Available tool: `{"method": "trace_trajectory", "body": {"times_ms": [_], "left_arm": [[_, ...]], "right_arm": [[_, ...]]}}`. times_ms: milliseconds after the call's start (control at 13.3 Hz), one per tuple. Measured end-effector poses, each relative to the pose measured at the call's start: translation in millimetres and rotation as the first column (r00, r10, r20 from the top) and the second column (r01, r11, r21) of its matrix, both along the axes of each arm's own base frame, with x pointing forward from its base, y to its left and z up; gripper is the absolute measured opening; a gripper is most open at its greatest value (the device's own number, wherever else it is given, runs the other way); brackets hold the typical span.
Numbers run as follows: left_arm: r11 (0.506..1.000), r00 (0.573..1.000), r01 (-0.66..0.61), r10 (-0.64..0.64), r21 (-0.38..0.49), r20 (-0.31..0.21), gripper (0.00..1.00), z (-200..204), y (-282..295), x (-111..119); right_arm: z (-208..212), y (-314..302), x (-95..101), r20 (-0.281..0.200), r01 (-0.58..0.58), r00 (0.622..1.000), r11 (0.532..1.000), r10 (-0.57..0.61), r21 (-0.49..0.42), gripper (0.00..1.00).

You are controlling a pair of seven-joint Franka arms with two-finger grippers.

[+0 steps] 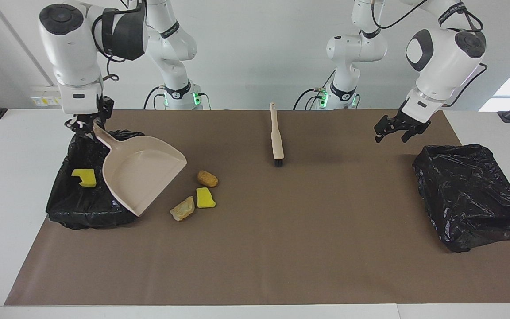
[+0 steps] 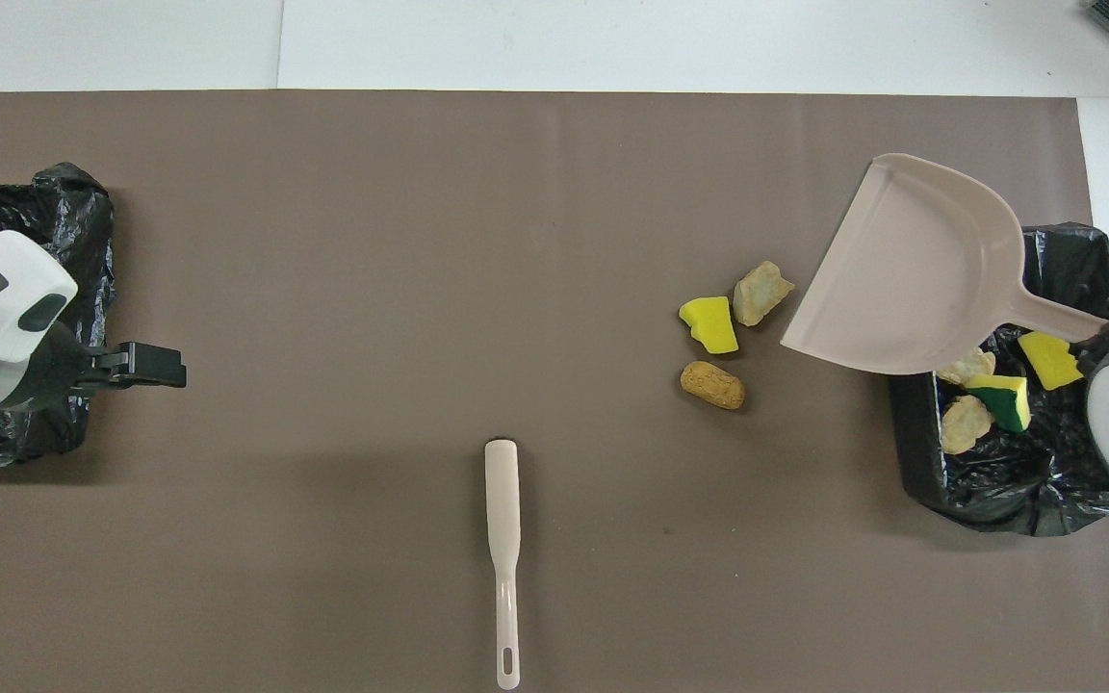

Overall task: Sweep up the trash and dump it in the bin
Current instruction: 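Bring the empty dustpan back to the table center with the right gripper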

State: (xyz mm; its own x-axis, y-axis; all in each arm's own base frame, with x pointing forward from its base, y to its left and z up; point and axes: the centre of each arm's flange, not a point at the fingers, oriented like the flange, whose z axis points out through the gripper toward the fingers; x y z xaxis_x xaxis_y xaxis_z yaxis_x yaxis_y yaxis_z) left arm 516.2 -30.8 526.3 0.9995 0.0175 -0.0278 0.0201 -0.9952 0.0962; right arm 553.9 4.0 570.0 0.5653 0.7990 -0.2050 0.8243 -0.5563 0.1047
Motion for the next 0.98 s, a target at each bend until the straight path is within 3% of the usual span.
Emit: {"method": "trace_trajectory", "body": {"times_ms": [226, 376, 602, 752, 977], "left_arm": [[1.000, 0.999, 0.017, -0.016, 0.004, -0.032, 1.00, 48.1, 0.7, -4.5], [1.000, 0.998, 0.027, -0.027, 0.013, -0.051, 1.00, 77.2, 0.5, -12.2], [0.999, 0.997, 0.043, -0.041, 0.019, -0.066, 1.00, 94.5, -5.4, -20.2], [0.999, 0.997, 0.048, -0.047, 0.022, -0.058, 1.00, 98.4, -9.3, -21.6], [0.999, 0.998, 0.044, -0.043, 0.023, -0.048, 1.00, 102.7, -7.5, -22.0]], "right_arm": [[-12.4, 99.3, -5.2, 0.034, 0.196, 0.979, 0.977, -0.200, 0.082, 0.32], [-29.0, 148.8, -2.8, 0.056, 0.349, 0.932, 0.928, -0.359, 0.132, 0.32], [-71.9, 221.0, 3.4, 0.063, 0.558, 0.814, 0.807, -0.578, 0.194, 0.32], [-101.0, 260.5, 8.2, 0.039, 0.660, 0.728, 0.715, -0.684, 0.232, 0.32], [-140.2, 334.7, 3.6, 0.019, 0.731, 0.649, 0.631, -0.760, 0.258, 0.32]]}}
